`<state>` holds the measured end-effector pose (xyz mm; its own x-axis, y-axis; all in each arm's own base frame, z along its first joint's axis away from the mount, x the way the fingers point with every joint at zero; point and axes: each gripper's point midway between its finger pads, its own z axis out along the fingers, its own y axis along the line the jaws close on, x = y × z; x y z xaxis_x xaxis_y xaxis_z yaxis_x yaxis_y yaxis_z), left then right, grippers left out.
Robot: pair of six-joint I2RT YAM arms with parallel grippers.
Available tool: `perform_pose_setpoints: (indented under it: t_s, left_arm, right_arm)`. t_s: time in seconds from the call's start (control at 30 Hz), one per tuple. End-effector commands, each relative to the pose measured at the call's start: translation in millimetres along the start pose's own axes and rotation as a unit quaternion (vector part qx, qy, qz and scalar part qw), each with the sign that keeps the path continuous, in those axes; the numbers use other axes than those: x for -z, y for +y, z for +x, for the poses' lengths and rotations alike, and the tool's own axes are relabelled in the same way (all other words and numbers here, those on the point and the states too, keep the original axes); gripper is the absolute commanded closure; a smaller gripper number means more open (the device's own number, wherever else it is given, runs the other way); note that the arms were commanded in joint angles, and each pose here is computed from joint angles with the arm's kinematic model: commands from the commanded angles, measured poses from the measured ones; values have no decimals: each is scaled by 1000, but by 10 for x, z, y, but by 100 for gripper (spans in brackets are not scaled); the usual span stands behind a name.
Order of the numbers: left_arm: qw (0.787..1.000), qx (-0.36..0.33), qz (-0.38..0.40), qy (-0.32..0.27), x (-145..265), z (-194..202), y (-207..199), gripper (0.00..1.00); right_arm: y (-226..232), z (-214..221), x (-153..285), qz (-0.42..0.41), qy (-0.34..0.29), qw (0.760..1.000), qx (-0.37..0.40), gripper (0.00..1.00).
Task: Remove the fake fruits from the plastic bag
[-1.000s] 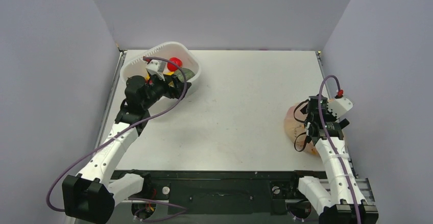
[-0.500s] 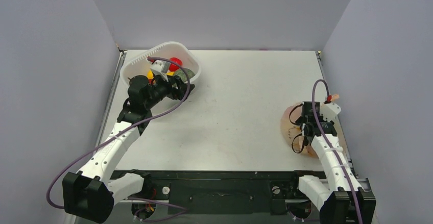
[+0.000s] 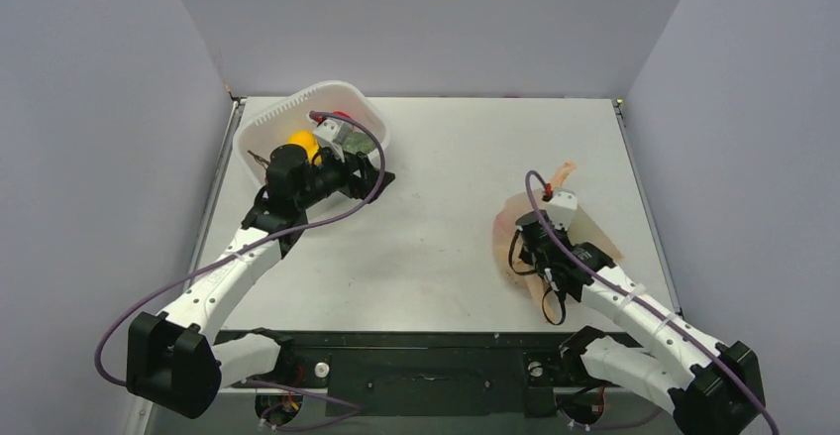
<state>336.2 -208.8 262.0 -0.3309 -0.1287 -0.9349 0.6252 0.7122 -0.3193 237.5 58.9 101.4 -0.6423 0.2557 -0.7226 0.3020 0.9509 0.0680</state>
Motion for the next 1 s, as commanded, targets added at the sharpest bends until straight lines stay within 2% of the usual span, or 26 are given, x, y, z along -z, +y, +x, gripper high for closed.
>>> perform_pose_setpoints:
  t_s: [0.0,0.27,0.33,0.43,0.53,0.6,0.8,0.9,0.97]
  left_arm:
    - [998,-22,43,-32,-60,-275,-245,20]
    - [997,-28,76,4,-187,-59,-479,20]
    - [996,-34,87,15,-210,-2,-562,20]
    - [993,-44,101,37,-250,127,-672,20]
    - [988,-64,123,66,-280,294,-854,20]
    - [984,-79,135,86,-296,415,-955,19]
    - [972,-98,163,137,-307,704,-1156,19]
    - [966,-108,170,162,-329,870,-1227,20]
    - [959,-117,184,179,-329,998,-1300,20]
  right_arm:
    - [622,134,236,-107,-5,993,48,91]
    - [1422,490,852,-236,5,966,111,89]
    - [1548,578,971,-266,17,957,118,83]
    - [1665,621,1127,-298,19,946,125,62]
    - [1618,509,1179,-295,1,948,123,44]
    - [1508,392,1194,-287,-21,951,112,40]
    - [966,123,1181,-273,-89,958,8,37]
    - [760,16,1211,-291,-114,948,-59,36]
    - [714,23,1203,-303,-115,943,-75,34]
